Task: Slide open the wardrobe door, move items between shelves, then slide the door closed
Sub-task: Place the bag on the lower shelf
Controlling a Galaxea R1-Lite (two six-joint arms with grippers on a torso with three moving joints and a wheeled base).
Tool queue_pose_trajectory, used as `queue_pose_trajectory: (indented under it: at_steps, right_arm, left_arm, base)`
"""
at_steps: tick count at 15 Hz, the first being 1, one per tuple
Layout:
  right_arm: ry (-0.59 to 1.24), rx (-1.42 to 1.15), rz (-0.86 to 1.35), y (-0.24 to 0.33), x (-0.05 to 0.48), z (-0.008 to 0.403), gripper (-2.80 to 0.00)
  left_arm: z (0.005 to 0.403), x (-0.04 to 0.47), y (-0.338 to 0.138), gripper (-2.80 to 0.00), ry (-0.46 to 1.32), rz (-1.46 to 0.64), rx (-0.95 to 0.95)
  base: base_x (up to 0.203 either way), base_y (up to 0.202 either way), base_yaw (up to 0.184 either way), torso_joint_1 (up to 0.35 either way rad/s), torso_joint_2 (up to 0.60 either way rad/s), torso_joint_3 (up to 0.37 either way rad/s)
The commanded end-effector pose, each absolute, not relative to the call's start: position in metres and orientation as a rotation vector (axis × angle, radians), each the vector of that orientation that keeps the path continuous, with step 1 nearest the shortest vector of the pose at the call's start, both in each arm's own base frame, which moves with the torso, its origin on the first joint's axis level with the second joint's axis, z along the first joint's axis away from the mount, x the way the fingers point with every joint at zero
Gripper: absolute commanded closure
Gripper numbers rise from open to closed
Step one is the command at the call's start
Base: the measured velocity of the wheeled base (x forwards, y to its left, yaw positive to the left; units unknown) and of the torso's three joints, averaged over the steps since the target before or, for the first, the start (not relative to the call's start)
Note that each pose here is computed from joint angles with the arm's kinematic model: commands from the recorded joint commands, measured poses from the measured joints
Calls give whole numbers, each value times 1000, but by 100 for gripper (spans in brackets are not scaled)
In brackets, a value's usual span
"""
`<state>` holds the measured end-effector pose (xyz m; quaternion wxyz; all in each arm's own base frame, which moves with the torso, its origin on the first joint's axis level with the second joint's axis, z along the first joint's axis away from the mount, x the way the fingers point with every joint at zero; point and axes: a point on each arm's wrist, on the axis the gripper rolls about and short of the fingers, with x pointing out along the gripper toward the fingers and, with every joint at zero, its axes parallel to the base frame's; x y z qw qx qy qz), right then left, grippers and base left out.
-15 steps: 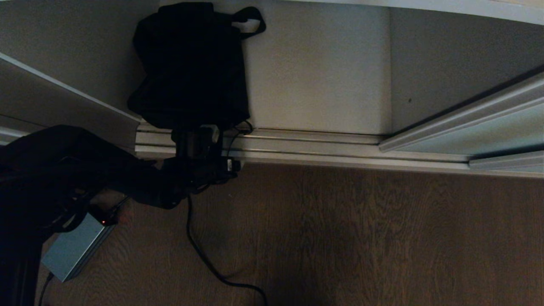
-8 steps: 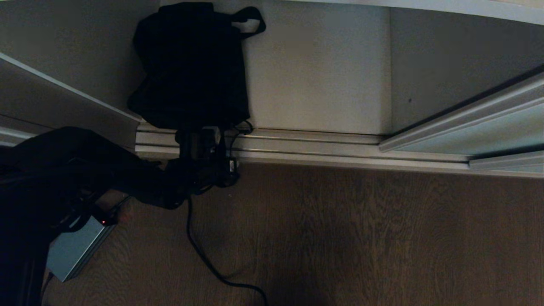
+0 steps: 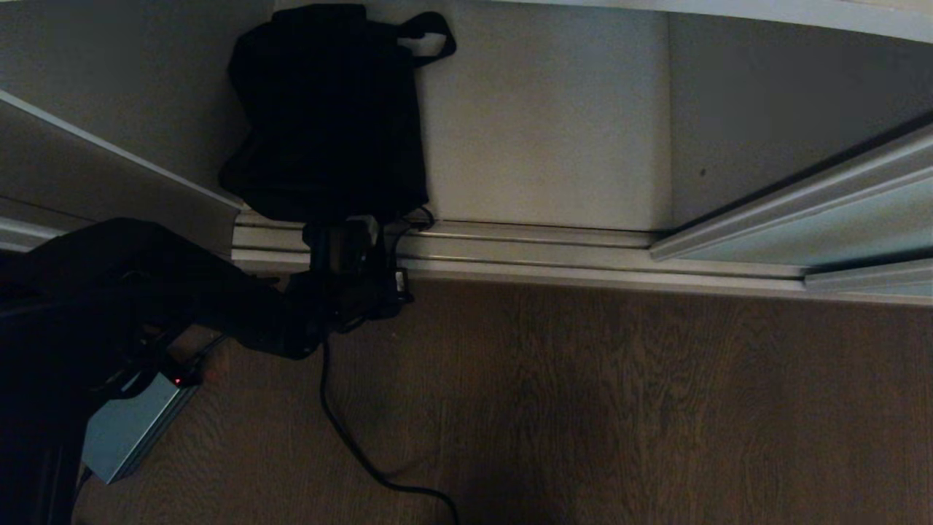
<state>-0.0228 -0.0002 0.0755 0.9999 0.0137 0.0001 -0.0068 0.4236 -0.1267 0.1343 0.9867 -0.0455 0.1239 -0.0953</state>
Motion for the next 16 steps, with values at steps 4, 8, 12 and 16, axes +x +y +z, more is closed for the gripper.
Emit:
queue_pose_trajectory:
  at_steps: [4, 8, 12, 16]
  right_arm:
    - [-3, 28, -14, 0, -23, 75, 0]
    - [-2, 28, -14, 0, -23, 75, 0]
    - [-3, 28, -14, 0, -23, 75, 0]
    - [-2, 28, -14, 0, -23, 75, 0]
  left_arm:
    - [168, 422, -126, 0, 67, -195, -217]
    - [181, 419, -124, 0, 29, -197, -272]
    - [196, 416, -123, 0, -79, -189, -334]
    - [211, 412, -121, 0, -210, -180, -367]
  base:
    - [0, 0, 0, 0, 0, 0]
    - [0, 0, 0, 0, 0, 0]
    - [0, 0, 0, 0, 0, 0]
    - [0, 0, 0, 0, 0, 0]
